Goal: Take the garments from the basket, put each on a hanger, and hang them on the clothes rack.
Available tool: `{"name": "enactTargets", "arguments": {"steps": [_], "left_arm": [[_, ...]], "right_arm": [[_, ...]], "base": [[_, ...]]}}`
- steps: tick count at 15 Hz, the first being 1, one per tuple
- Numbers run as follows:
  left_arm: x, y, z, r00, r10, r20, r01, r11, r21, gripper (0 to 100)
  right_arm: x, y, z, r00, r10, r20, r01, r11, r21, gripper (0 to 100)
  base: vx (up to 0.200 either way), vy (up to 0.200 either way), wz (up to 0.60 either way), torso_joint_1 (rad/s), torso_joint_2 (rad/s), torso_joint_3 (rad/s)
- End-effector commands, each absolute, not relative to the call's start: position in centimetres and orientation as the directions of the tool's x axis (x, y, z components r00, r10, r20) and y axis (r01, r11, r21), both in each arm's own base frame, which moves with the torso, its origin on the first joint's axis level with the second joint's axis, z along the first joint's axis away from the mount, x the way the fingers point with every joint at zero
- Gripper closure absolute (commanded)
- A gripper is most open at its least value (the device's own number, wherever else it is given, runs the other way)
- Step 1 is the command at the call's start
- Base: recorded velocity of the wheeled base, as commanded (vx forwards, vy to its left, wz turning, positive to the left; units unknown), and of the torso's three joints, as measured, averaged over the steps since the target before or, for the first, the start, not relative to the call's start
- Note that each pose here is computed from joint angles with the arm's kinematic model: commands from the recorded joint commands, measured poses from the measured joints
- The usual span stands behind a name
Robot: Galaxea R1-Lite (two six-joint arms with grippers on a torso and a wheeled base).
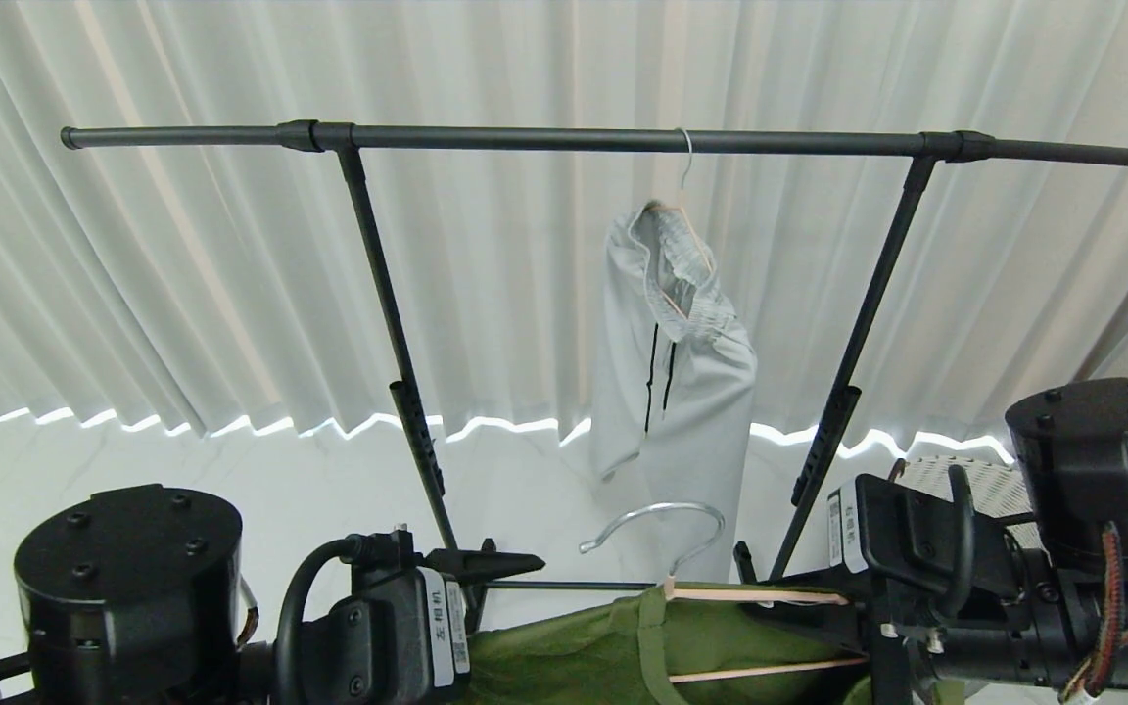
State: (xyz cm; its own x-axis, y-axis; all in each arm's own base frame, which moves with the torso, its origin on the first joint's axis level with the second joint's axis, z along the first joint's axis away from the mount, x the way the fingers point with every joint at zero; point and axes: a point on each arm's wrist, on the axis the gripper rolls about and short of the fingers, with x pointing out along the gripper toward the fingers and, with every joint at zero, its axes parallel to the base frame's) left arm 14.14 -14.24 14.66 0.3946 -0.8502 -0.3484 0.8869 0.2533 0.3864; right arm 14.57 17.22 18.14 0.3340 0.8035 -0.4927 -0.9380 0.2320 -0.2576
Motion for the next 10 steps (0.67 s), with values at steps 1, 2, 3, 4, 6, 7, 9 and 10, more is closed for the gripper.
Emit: {"name": "enactTargets", "arguments": {"steps": [1, 2, 3, 4, 6, 7, 9, 10], "left_arm": [[14.2, -14.2, 14.7, 0.399, -0.848, -0.349, 0.886, 0.257, 0.387, 0], [14.3, -14.2, 14.6, 0.400, -0.847, -0.350, 0.886, 0.258, 0.386, 0], [14.5, -14.1, 14.6, 0.409, -0.842, -0.353, 0.883, 0.268, 0.384, 0], [14.7, -13.9, 14.5, 0.421, -0.836, -0.353, 0.879, 0.280, 0.384, 0], [16.0, -13.5, 14.4, 0.462, -0.810, -0.361, 0.866, 0.326, 0.379, 0], [16.8, -13.3, 14.4, 0.488, -0.796, -0.358, 0.855, 0.353, 0.380, 0], [18.9, -13.5, 14.7, 0.533, -0.777, -0.334, 0.829, 0.402, 0.389, 0], [20.2, -13.8, 14.8, 0.554, -0.770, -0.318, 0.815, 0.423, 0.396, 0]], "right_arm": [[14.5, 17.1, 18.3, 0.336, 0.806, -0.487, -0.937, 0.233, -0.261, 100], [14.5, 17.1, 18.3, 0.338, 0.806, -0.486, -0.936, 0.233, -0.263, 100], [14.5, 17.1, 18.3, 0.338, 0.806, -0.486, -0.936, 0.231, -0.267, 100], [14.6, 17.0, 18.3, 0.343, 0.805, -0.485, -0.934, 0.237, -0.267, 100], [15.3, 16.7, 18.4, 0.367, 0.794, -0.485, -0.926, 0.265, -0.269, 100], [15.7, 16.6, 18.4, 0.381, 0.788, -0.484, -0.921, 0.279, -0.271, 100], [16.8, 16.8, 18.4, 0.396, 0.780, -0.485, -0.916, 0.293, -0.276, 100], [17.5, 17.0, 18.4, 0.403, 0.775, -0.487, -0.913, 0.302, -0.275, 100]], "base": [[0.000, 0.000, 0.00, 0.000, 0.00, 0.000], [0.000, 0.000, 0.00, 0.000, 0.00, 0.000], [0.000, 0.000, 0.00, 0.000, 0.00, 0.000], [0.000, 0.000, 0.00, 0.000, 0.00, 0.000], [0.000, 0.000, 0.00, 0.000, 0.00, 0.000], [0.000, 0.000, 0.00, 0.000, 0.00, 0.000], [0.000, 0.000, 0.00, 0.000, 0.00, 0.000], [0.000, 0.000, 0.00, 0.000, 0.00, 0.000]]}}
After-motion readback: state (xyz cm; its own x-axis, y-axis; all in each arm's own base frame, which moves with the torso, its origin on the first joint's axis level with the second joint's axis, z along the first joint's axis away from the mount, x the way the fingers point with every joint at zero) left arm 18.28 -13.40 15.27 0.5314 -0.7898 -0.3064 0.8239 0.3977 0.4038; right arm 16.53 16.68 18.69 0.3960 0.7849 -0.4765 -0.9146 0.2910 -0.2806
